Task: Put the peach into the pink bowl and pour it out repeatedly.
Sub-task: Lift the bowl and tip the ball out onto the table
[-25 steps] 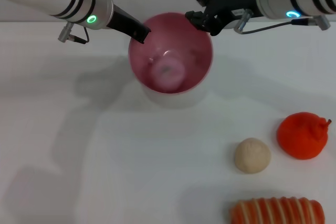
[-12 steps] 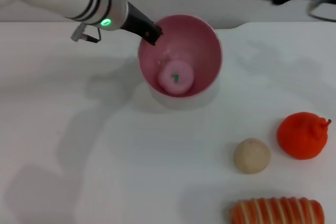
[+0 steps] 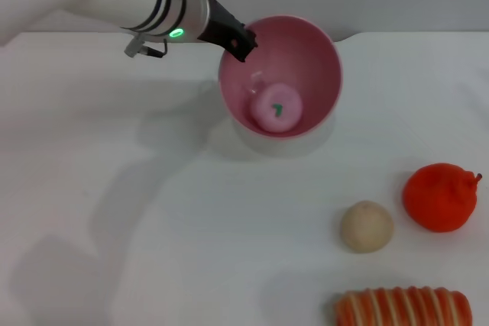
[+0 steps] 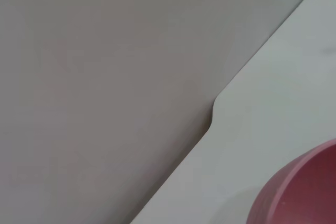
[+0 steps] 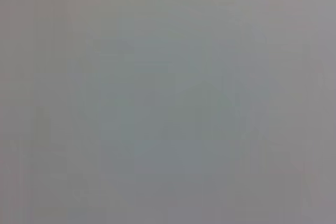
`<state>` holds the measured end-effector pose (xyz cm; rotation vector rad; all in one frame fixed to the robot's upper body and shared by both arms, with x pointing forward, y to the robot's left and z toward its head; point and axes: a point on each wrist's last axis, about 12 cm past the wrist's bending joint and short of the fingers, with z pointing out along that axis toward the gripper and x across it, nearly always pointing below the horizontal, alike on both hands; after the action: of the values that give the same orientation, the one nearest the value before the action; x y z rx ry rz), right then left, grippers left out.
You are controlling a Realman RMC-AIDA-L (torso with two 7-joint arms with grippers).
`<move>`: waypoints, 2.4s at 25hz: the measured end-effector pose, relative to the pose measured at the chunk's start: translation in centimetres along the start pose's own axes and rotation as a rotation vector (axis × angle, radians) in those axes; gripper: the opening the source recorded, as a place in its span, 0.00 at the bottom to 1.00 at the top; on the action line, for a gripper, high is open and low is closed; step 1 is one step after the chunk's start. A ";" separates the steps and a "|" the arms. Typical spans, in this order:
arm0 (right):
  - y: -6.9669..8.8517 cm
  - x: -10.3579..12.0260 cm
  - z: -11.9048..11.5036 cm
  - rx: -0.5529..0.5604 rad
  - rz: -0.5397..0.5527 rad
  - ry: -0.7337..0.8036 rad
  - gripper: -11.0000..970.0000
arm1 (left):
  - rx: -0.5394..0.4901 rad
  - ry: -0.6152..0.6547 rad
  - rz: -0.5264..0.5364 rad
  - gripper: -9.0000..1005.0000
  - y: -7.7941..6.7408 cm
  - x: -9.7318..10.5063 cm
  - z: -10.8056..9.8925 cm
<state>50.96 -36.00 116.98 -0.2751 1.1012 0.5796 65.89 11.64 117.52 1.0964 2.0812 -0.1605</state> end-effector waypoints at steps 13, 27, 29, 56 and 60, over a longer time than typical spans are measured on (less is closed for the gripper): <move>-0.3 0.6 -5.0 0.134 -0.165 -0.204 0.57 | 0.043 -0.127 0.128 0.05 -3.9 -3.6 0.1; 0.1 0.1 -3.5 0.020 -0.145 -0.287 0.56 | 0.068 -0.161 0.103 0.05 -4.5 -3.9 0.3; -0.1 0.2 -3.2 0.018 -0.146 -0.287 0.56 | 0.068 -0.162 0.098 0.05 -4.5 -3.8 0.3; 0.6 1.0 -2.5 0.015 -0.122 -0.293 0.55 | 0.073 -0.206 0.082 0.05 -5.3 -3.3 0.6; 0.6 1.1 -2.5 0.016 -0.118 -0.291 0.55 | 0.074 -0.218 0.075 0.05 -5.3 -3.3 0.6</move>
<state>49.02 -36.38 114.96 -0.2316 0.8032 0.4879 63.33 5.95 118.12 1.1463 1.8509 -0.3088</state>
